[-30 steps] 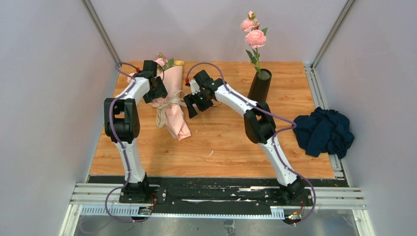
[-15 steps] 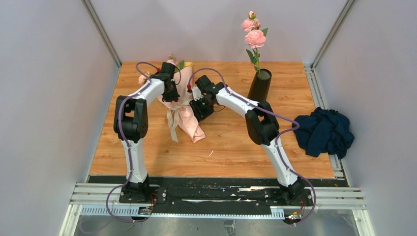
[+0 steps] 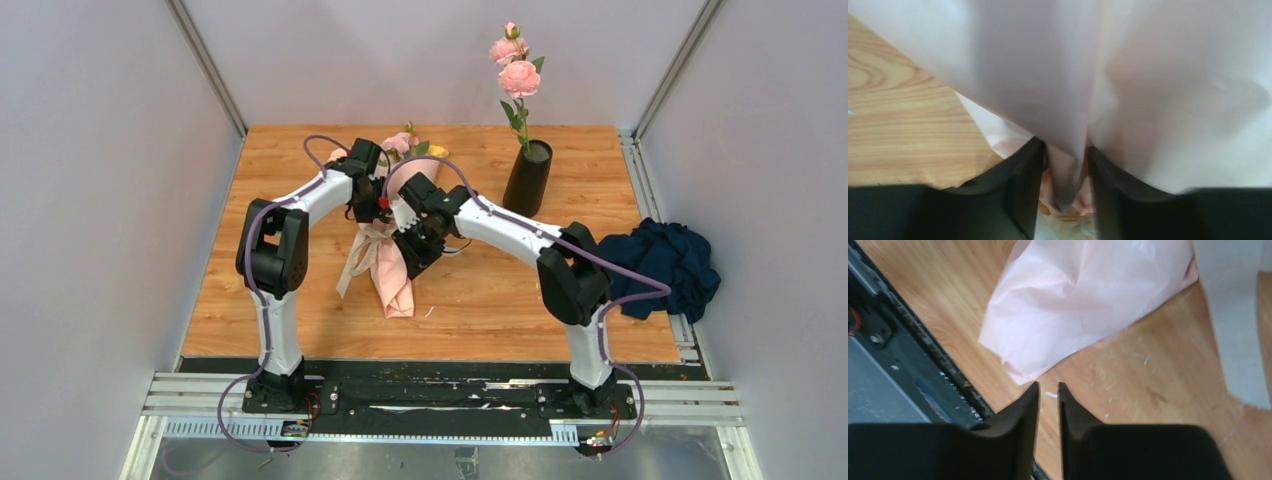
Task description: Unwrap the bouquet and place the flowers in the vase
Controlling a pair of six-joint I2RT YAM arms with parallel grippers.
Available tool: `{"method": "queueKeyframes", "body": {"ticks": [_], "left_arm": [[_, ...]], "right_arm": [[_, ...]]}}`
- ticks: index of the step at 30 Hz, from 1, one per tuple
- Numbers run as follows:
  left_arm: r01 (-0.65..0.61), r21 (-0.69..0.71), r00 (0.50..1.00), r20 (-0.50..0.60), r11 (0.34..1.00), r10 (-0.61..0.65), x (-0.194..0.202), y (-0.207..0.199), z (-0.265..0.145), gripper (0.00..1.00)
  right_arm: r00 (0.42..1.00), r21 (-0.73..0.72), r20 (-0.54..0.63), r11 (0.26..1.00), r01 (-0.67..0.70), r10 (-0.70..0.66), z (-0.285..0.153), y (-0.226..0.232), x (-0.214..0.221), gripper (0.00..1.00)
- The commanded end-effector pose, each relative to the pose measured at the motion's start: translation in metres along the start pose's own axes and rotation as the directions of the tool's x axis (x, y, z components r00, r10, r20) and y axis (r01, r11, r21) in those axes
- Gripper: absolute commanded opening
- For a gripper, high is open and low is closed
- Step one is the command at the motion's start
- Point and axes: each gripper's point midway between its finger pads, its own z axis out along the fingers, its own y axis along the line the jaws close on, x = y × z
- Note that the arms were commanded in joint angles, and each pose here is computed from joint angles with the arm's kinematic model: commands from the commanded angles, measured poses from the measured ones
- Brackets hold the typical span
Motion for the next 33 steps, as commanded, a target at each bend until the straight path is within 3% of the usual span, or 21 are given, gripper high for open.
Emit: {"method": "queueKeyframes", "body": {"ticks": [1,3,5,7,12,16,22,28,33], "left_arm": [[-0.023,-0.017,0.999,-0.045,1.000,0.022,0.016,0.005,-0.013,0.72],[-0.036,-0.038,0.999,-0.020,0.999,0.035,0.010,0.009,-0.021,0.98],[-0.046,-0.045,0.999,-0.001,0.998,0.046,0.005,0.010,-0.030,1.00],[-0.057,-0.059,0.998,0.016,0.997,0.058,0.001,0.013,-0.040,1.00],[-0.076,-0.096,0.996,0.040,0.993,0.080,0.003,0.024,-0.058,1.00],[-0.070,-0.121,0.996,0.038,0.990,0.075,0.019,0.041,-0.067,1.00],[-0.030,-0.176,0.999,0.033,0.984,0.036,0.043,0.077,-0.074,1.00],[-0.021,-0.197,0.998,0.055,0.980,0.033,0.048,0.086,-0.083,1.00],[-0.018,-0.199,0.998,0.054,0.980,0.030,0.050,0.087,-0.085,1.00]], "right_arm": [[1.000,0.071,0.030,0.997,-0.003,0.001,-0.030,0.002,0.007,0.39],[0.997,0.112,0.071,0.994,-0.010,0.002,-0.044,-0.006,-0.001,0.57],[0.996,0.166,0.088,0.986,-0.015,0.000,-0.050,-0.018,-0.006,0.68],[0.996,0.219,0.084,0.975,-0.026,0.008,-0.051,-0.037,-0.010,0.71],[0.999,0.351,0.035,0.936,-0.018,0.007,-0.032,-0.086,-0.013,0.69],[1.000,0.374,0.002,0.927,0.016,-0.018,-0.013,-0.112,-0.024,0.68],[0.999,0.347,-0.013,0.937,0.034,-0.031,0.006,-0.118,-0.031,0.68],[0.999,0.355,-0.029,0.934,0.032,-0.024,0.020,-0.129,-0.027,0.67],[0.999,0.387,-0.035,0.922,0.000,0.014,0.024,-0.146,-0.017,0.60]]}}
